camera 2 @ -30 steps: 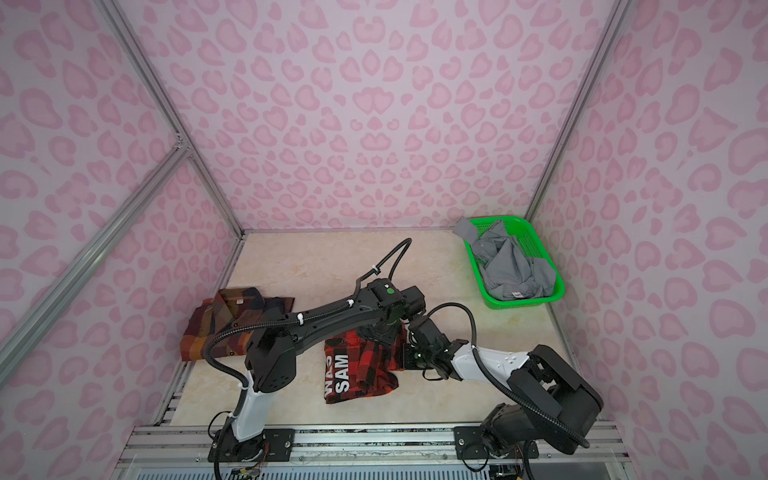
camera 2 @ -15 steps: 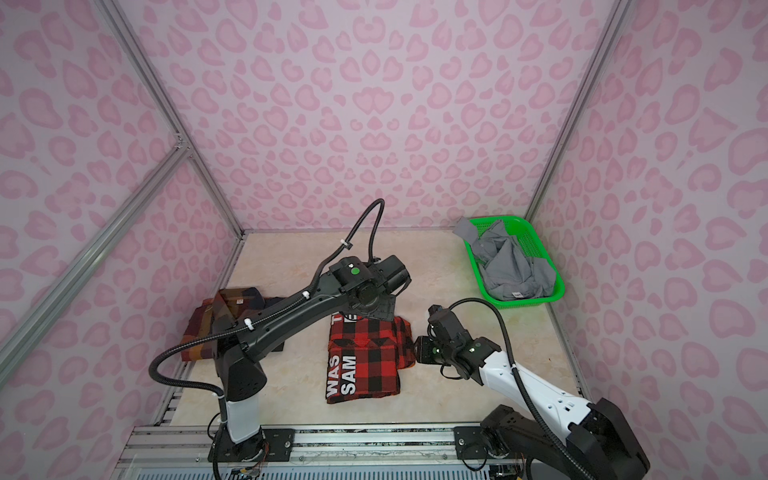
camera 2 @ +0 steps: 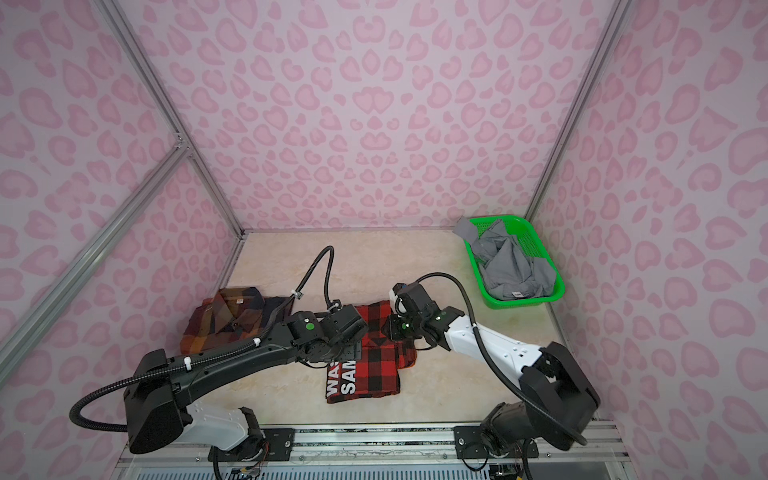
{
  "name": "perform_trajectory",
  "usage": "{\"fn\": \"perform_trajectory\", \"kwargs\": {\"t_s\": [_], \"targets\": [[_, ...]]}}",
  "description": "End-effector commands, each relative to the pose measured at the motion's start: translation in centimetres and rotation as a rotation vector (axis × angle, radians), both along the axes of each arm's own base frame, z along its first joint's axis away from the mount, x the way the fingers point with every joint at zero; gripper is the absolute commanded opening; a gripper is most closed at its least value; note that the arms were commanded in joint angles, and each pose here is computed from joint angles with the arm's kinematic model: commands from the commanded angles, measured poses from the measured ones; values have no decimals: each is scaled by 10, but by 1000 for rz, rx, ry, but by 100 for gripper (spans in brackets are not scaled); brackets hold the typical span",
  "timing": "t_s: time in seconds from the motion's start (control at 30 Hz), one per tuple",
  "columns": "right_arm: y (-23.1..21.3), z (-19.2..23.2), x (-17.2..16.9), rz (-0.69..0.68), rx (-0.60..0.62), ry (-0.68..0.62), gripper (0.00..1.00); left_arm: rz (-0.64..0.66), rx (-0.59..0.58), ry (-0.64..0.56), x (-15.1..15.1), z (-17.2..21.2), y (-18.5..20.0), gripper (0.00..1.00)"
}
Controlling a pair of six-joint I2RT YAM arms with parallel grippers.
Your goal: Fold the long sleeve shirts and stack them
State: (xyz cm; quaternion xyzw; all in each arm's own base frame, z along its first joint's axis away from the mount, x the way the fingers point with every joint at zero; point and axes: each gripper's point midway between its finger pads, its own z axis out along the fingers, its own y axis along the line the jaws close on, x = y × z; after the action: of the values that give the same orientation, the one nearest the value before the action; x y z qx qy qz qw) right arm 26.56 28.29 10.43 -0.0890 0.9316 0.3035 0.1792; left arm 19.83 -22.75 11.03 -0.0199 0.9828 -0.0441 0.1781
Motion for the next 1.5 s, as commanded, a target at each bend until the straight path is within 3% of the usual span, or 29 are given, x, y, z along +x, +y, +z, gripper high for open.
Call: {"fn": "perform_trajectory", "kwargs": {"t_s": [0.0,0.2,0.3,0.5,0.63,0.83,1.03,1.17,1.47], "targets": [[10,-16,16,12,-25,1,24,22,-85,-16,2,-4,-21,89],[0,-60,39,-33,-166,30,25,3,-57,39,-9,-37,-36,88],[0,-60,38,-14,-183,32,27,4,-28,74,-13,-55,-37,89],[-30,5,32,-41,-136,-82,52,-5,-19,33,-2,-33,-33,90],[-84,8,28,-135,-179,-64,62,-23,-35,17,8,-20,-40,90],[-128,-36,15,-250,-201,49,62,-36,16,59,19,-38,-44,90],[-135,-74,13,-287,-228,118,53,-35,56,84,22,-53,-40,90],[-121,-93,11,-261,-170,153,51,-31,76,110,19,-66,-36,90],[-70,-78,-5,-162,101,108,59,-9,100,150,8,-90,-25,90]]}}
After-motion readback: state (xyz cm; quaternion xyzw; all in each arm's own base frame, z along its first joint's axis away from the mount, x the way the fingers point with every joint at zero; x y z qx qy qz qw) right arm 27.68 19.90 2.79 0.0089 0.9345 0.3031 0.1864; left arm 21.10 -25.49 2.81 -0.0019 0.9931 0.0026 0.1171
